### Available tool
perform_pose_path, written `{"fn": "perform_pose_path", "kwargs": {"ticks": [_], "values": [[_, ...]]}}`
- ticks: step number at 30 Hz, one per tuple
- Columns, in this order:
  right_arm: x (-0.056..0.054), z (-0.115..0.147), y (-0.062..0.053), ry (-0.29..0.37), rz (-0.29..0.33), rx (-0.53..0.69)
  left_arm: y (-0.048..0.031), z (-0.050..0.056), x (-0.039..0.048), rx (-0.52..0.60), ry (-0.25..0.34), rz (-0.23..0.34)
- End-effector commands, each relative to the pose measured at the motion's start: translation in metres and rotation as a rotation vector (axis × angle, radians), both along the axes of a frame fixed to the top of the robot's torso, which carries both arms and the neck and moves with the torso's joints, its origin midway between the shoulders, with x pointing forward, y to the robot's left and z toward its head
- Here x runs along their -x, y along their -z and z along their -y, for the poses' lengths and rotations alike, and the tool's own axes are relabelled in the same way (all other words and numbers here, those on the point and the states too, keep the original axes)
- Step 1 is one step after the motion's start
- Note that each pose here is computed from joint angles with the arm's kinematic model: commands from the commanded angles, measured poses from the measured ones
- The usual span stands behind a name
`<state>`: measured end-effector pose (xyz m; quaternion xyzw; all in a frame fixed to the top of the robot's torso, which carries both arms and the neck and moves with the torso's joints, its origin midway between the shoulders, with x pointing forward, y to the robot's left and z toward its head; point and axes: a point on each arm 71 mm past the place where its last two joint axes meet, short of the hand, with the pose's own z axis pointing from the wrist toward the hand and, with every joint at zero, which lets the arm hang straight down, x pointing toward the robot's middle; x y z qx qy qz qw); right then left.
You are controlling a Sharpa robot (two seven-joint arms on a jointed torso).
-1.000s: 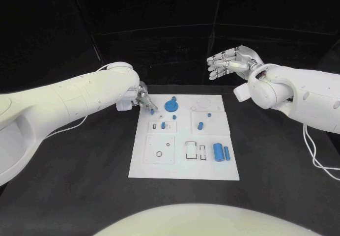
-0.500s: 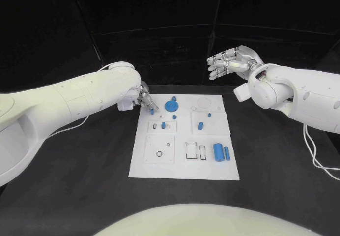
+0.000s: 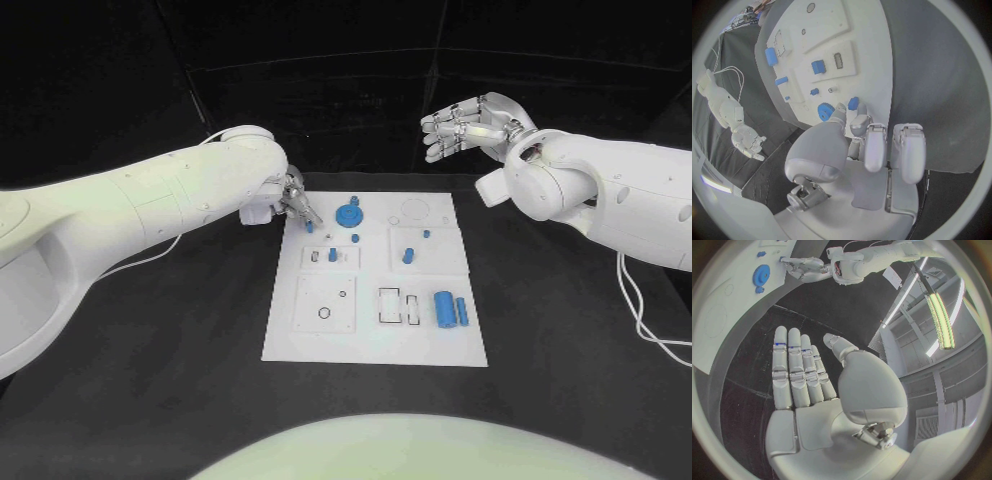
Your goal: Assemble the parts on the task board
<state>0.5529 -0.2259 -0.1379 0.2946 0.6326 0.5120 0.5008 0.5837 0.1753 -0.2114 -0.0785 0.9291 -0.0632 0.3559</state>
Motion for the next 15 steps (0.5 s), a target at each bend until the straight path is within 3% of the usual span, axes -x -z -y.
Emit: {"fn": "perform_pose_path", "kwargs": {"ticks": [1,15], "values": [[-0.0003,-0.001,-0.002,-0.005,0.008,-0.008,-0.0003,0.0002,0.0002,-0.009,0.014,-0.008],[-0.0004,-0.0012,-0.002,-0.006,0.008,-0.008,-0.001,0.0003,-0.0003,0.004,0.014,0.007]]}}
